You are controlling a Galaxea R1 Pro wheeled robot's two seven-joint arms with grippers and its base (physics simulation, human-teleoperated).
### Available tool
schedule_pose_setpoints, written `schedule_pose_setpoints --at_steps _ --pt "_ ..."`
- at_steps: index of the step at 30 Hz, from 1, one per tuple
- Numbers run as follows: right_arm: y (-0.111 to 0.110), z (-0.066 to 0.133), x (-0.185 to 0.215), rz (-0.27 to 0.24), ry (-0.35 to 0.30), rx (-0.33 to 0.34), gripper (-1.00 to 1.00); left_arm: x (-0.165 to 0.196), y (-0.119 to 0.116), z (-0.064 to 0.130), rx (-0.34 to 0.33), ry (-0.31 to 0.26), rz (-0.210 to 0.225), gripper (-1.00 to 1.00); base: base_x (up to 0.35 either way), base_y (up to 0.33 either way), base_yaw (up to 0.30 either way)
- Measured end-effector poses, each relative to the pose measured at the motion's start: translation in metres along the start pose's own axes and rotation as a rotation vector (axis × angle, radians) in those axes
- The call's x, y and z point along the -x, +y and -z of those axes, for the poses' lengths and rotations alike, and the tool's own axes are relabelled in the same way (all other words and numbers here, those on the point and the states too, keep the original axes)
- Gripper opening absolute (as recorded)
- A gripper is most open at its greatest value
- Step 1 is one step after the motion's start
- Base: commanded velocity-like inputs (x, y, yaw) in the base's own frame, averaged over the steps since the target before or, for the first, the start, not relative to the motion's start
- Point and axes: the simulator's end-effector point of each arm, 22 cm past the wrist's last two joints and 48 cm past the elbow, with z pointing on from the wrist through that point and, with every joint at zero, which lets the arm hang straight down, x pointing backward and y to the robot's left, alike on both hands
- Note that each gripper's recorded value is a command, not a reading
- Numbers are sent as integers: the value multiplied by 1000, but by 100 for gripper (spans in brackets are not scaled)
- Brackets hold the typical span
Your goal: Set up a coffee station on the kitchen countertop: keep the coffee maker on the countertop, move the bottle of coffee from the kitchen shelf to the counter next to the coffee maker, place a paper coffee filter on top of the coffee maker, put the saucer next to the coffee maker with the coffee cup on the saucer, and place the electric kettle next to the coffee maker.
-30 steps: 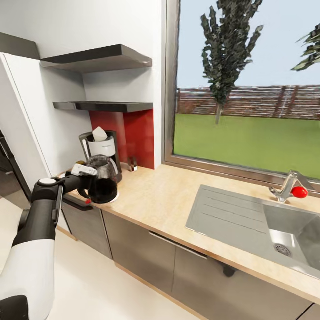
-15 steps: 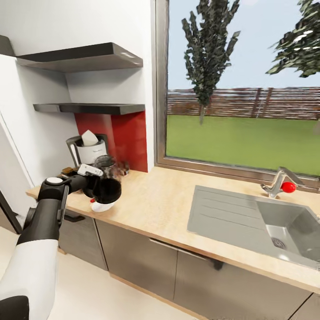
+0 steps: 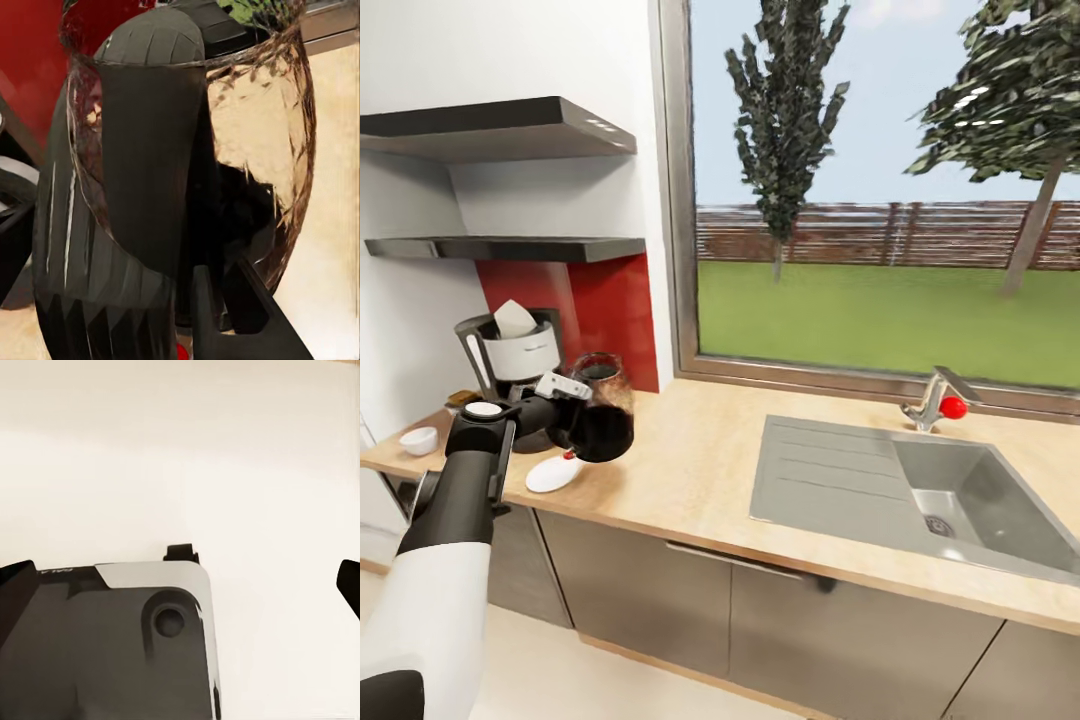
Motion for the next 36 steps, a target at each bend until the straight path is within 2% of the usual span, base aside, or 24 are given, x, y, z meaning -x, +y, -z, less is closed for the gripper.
schedule_pose_setpoints --at_steps 9,16,22,28,36 --pt "1 0 0 0 -1 2 100 0 2 1 5 0 1 -100 0 0 -206" --pt "1 0 0 1 -1 0 100 0 3 1 9 0 -1 -100 21 0 -18" --pt "1 0 0 2 -2 -1 100 -2 5 2 13 3 -2 -100 207 80 -1" --pt "1 0 1 3 -3 -1 100 -21 1 1 5 31 2 -100 159 106 0" --pt "0 0 1 3 -3 -2 100 -25 -2 0 2 37 1 -100 11 8 0"
